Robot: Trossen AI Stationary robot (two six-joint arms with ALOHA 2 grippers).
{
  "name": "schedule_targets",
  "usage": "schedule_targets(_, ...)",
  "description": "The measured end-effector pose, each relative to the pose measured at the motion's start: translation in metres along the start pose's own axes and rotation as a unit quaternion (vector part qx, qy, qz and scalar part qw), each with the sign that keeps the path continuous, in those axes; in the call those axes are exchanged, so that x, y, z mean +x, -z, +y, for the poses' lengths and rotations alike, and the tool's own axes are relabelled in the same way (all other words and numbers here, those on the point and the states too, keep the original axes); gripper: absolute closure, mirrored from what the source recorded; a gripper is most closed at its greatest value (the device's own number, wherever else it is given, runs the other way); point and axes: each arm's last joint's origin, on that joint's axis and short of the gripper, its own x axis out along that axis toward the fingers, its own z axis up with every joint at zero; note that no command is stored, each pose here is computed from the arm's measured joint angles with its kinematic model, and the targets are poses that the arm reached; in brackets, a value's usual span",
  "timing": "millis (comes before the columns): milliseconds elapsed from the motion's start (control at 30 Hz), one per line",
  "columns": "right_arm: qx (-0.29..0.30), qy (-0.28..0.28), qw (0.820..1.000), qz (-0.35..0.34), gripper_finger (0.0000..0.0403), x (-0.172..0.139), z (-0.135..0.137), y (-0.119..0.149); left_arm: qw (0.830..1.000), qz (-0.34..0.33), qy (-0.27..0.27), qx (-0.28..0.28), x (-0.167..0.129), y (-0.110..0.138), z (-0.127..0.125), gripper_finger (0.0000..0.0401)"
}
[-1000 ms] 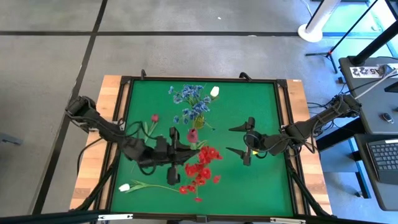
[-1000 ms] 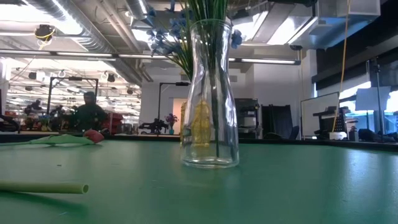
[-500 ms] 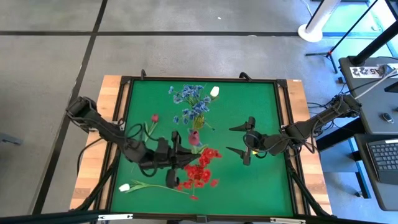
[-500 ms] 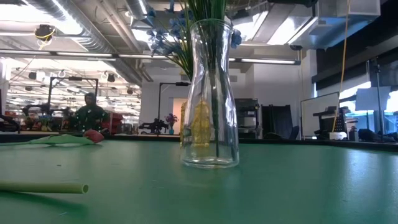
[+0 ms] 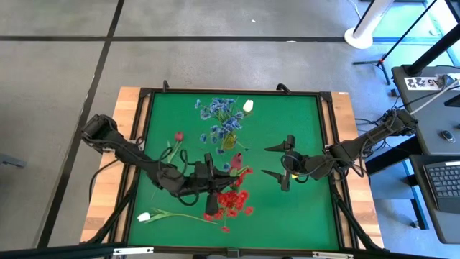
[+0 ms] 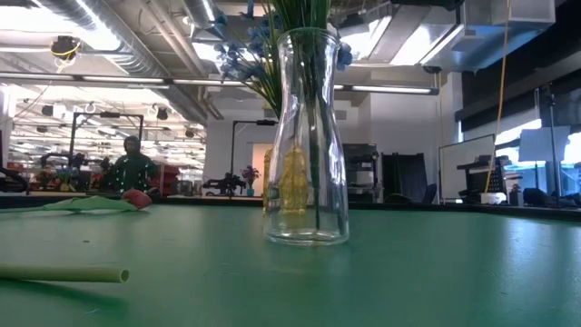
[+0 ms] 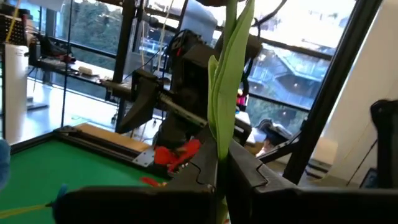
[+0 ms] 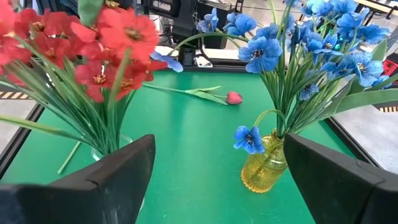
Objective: Sort flowers into vase by color
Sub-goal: Put the left dark red flower into the transparent flower vase
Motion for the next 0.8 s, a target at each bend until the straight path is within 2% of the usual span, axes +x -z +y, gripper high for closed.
schedule_targets(167,0.000,0.000,1.000,0.000,0.0049,0.000,0.000,0.000,0.999,0.027,-0.019,0.028,0.003,0.009,0.004,0.0390)
schedule_targets(333,0.000,0.000,1.000,0.000,0.0049,0.000,0.000,0.000,0.997,0.038,-0.022,0.061,0.003,0.011,0.005,0.0363)
schedule_targets(433,0.000,0.000,1.000,0.000,0.0049,0.000,0.000,0.000,0.995,0.039,-0.013,0.092,-0.001,0.012,0.001,0.0338)
schedule_targets(567,0.000,0.000,1.000,0.000,0.0049,0.000,0.000,0.000,0.993,0.052,-0.004,0.102,-0.006,0.013,-0.003,0.0296)
schedule_targets(800,0.000,0.000,1.000,0.000,0.0049,0.000,0.000,0.000,0.993,0.097,-0.004,0.074,-0.020,0.008,-0.003,0.0215)
